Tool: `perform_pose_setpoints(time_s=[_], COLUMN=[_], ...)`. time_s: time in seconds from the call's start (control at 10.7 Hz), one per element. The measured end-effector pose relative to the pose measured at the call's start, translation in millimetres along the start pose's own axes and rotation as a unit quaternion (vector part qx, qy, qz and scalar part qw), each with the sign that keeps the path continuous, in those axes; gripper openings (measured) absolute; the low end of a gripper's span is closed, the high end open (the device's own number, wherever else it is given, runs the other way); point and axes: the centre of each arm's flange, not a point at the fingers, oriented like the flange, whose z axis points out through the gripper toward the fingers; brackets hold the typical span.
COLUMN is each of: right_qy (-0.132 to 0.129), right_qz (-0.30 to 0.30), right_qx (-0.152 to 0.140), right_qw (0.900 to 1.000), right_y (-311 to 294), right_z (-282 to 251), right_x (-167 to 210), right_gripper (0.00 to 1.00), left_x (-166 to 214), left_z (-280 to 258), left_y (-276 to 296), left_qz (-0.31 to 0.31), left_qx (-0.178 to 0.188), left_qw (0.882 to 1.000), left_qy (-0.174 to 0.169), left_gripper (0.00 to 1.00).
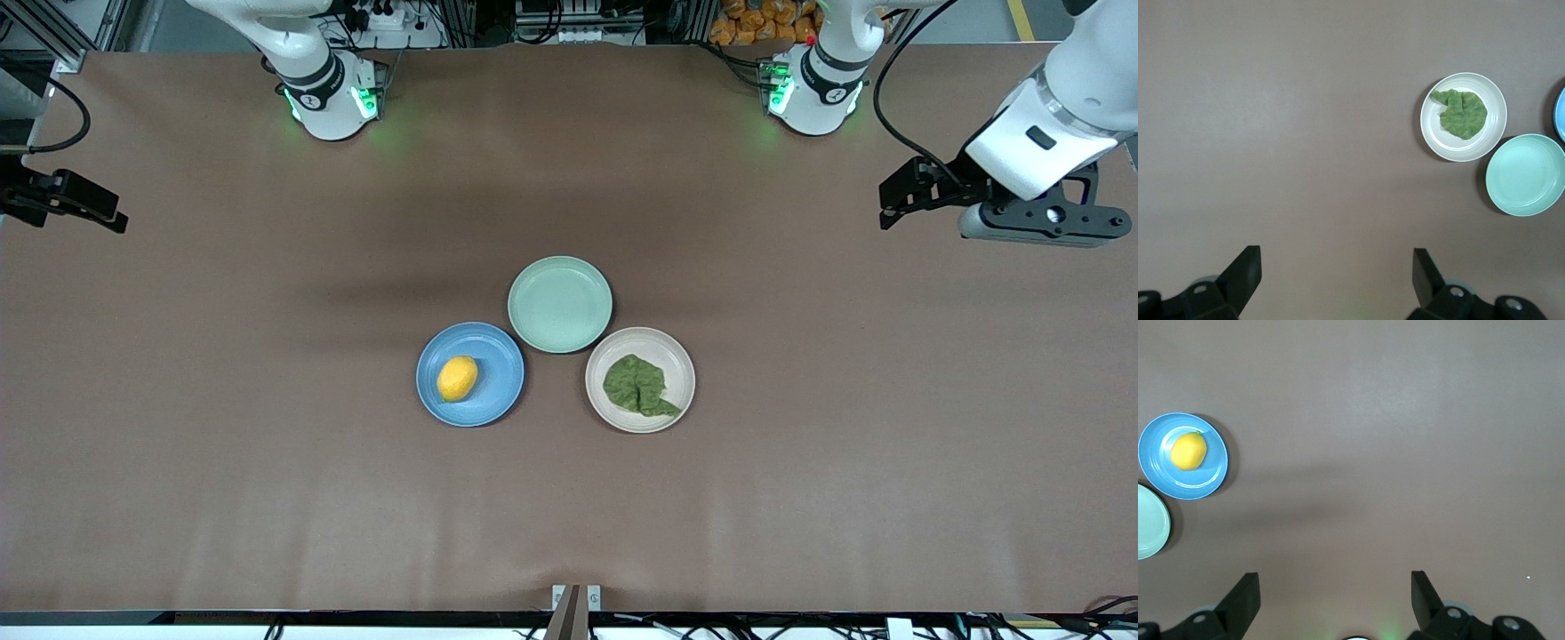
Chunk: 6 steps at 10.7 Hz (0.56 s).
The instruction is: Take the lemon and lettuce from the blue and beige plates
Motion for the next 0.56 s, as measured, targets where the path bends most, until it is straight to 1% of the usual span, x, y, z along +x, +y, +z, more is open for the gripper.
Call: perform_pose_setpoints(time_s=[0.19,0.56], right_qy=[0.0,-0.003], right_qz=[0.0,0.0], right_qx=[0.0,0.0], right_qw=[1.0,1.0], right_y=[0.0,0.6], right_z=[0.0,0.3], right_x=[0.0,-0.7], right_gripper=[1.0,1.0], left_x=[0.2,5.7], left_z=[-0.3,-5.6], left_y=[2.9,2.1], left_qz=[0.002,0.001], left_qx=[0.0,-0.004], left_qw=[1.0,1.0], left_qy=[0.003,0.029], left_gripper=[1.0,1.0])
